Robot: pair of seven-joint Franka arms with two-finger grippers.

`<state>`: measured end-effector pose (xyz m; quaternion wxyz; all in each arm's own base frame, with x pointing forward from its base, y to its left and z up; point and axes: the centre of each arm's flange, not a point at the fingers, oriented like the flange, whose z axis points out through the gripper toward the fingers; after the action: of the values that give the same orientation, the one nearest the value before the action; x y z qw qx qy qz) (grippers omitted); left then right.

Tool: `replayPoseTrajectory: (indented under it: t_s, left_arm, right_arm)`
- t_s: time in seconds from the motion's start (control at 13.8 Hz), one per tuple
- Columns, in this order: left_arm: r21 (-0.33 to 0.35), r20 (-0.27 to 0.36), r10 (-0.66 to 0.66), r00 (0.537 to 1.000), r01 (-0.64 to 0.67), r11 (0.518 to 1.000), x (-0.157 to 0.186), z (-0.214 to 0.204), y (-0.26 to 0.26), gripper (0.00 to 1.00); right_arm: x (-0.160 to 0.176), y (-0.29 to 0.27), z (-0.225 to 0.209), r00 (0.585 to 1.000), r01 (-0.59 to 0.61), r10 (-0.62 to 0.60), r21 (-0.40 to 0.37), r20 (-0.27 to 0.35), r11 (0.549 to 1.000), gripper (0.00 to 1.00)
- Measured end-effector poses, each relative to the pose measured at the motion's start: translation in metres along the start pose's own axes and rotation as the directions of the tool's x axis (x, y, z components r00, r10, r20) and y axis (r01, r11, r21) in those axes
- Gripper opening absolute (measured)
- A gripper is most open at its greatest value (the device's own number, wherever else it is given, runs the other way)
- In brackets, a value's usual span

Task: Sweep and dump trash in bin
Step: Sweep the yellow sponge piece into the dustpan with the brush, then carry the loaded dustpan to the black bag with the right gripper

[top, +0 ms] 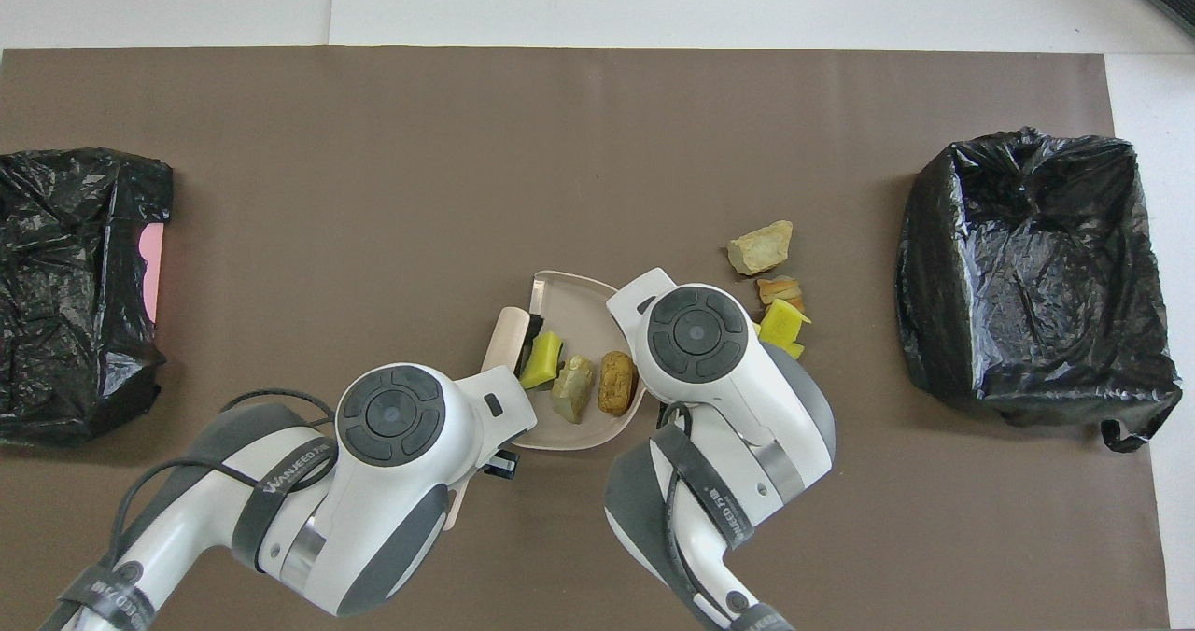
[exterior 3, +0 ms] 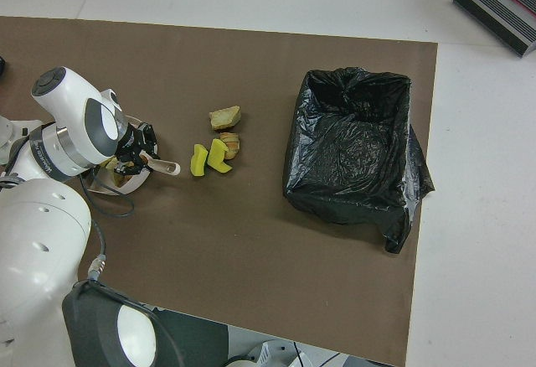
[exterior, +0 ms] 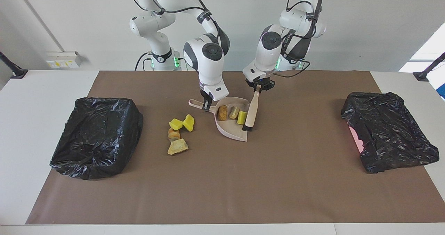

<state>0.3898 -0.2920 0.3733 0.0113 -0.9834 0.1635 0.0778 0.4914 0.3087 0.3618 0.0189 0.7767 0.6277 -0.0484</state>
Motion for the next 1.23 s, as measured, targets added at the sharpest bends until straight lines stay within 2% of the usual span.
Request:
replayPoseTrajectory:
  t_s: [0.22, 0.43, 0.94, 1.23]
  left_arm:
    - [0.037, -0.011, -0.081, 0.997, 0.082, 0.996, 0.003, 0.0, -0.013, 0.26]
    - [0.044, -0.018, -0.166, 0.986, 0.167, 0.985, 0.004, 0.0, -0.014, 0.26]
    - [0.044, -0.019, -0.2, 0.98, 0.201, 0.979, 0.003, 0.0, -0.013, 0.26]
    - [0.042, -0.035, -0.266, 0.963, 0.268, 0.963, -0.001, 0.0, 0.004, 0.26]
  right_arm:
    - [0.0, 0.0, 0.0, 1.0, 0.0, 0.0, 0.0, 0.0, 1.0, 0.31]
    - [-0.005, 0.004, -0.005, 1.0, -0.012, 0.012, -0.002, -0.003, 1.0, 0.31]
    - [-0.055, 0.03, -0.048, 0.995, -0.097, 0.097, 0.005, -0.015, 0.995, 0.31]
    - [-0.095, 0.049, -0.081, 0.99, -0.127, 0.126, -0.024, -0.056, 0.992, 0.31]
